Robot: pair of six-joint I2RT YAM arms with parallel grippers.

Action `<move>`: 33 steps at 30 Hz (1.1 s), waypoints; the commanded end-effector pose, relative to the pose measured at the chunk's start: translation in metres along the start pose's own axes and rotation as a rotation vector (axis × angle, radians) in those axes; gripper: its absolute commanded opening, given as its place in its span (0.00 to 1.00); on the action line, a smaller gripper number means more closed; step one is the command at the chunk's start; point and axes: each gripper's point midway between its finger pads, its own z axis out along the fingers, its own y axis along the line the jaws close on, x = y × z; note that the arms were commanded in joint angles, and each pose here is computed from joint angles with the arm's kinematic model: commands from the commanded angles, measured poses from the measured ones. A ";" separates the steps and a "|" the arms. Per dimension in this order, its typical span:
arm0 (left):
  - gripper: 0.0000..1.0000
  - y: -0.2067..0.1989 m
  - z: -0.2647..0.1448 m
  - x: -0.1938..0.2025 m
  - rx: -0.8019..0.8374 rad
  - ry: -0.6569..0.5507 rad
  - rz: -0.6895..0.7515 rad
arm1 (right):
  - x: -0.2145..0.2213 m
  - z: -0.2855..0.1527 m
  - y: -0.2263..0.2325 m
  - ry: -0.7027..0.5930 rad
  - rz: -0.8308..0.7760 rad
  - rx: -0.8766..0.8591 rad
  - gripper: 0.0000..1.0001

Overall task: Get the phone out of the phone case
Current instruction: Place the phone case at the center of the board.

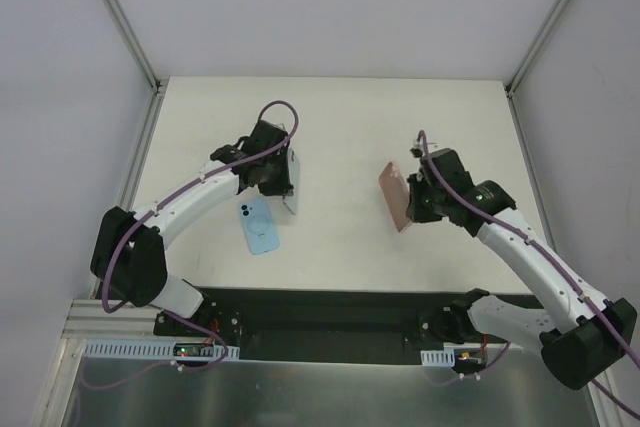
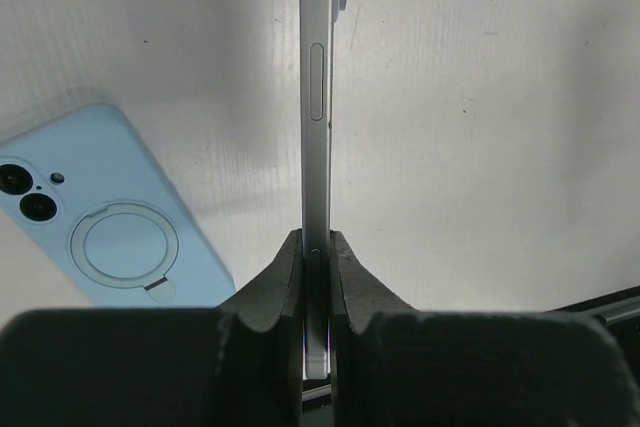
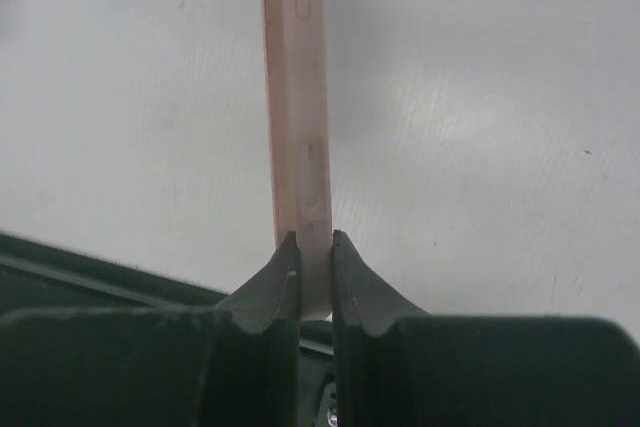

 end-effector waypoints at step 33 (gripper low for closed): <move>0.00 0.095 -0.035 -0.064 -0.346 -0.106 -0.021 | -0.087 0.037 -0.250 -0.473 1.073 0.043 0.01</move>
